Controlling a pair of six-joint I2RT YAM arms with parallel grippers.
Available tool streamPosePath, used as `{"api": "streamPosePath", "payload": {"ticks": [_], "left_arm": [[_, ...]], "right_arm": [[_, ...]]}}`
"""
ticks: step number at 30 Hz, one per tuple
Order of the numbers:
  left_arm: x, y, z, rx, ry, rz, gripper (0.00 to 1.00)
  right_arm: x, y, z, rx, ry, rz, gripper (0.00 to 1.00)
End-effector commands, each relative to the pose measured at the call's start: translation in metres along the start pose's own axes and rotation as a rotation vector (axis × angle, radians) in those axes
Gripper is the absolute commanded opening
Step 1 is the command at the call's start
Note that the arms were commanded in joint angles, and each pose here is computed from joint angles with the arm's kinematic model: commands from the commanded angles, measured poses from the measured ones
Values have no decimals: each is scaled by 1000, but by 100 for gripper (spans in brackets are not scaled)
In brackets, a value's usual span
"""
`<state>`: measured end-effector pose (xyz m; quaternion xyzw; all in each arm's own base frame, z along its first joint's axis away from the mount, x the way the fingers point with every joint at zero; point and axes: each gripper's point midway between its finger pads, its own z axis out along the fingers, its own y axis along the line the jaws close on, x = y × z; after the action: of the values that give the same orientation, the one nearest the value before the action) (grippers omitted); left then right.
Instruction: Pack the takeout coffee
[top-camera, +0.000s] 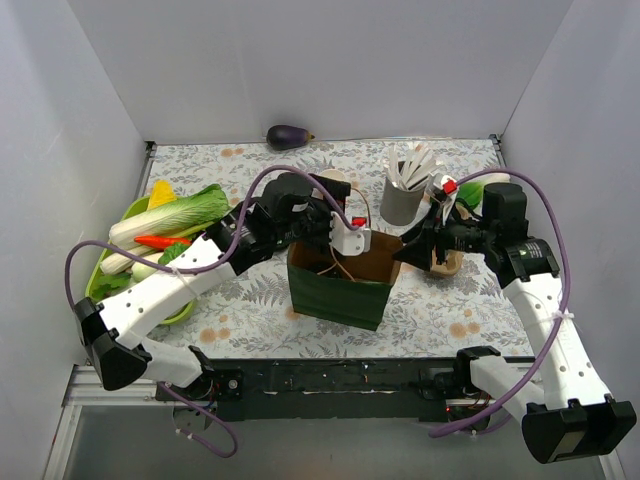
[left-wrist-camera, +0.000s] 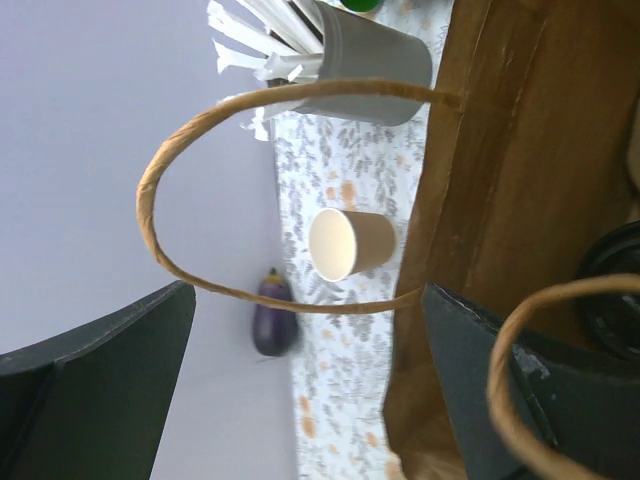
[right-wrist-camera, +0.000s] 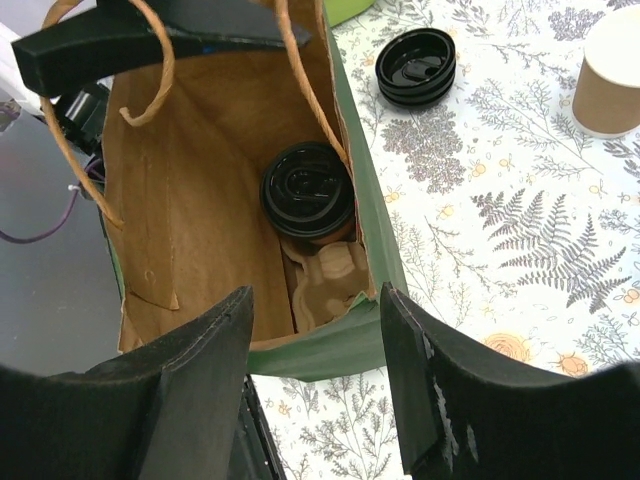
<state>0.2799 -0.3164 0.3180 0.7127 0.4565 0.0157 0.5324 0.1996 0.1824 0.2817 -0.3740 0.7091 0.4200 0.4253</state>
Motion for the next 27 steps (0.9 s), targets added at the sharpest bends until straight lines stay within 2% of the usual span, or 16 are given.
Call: {"api": "streamPosePath", "payload": {"ticks": [1,6,8,13,16,19,20,23,27], "left_arm": [[-14,19,-17,-65,-47,205,98],[0,9,-14,-42,-2,381,98],[6,17,-15,-98,42,427,98],[11,40,-17,-201,117,455,98],[8,61,-27,-276,142,382,98],[3,70,-37,-307,122,247,98],[-3,77,-43,-332,97,159,98],[-6,77,-51,-323,86,41,98],[11,68,-57,-353,144,-86,98]], "right_arm": [[-6,6,-2,-15,-34,-31,61],[-5,7,-2,-17,-40,-36,61],[-6,7,-3,-14,-43,-40,61],[-6,11,-5,-12,-50,-50,61],[-10,13,-6,-10,-55,-61,61],[-23,13,-7,-8,-81,-83,61],[-27,9,-7,9,-88,-92,61],[-50,-4,-8,68,-130,-144,58],[-80,-34,-8,187,-188,-212,53]]}}
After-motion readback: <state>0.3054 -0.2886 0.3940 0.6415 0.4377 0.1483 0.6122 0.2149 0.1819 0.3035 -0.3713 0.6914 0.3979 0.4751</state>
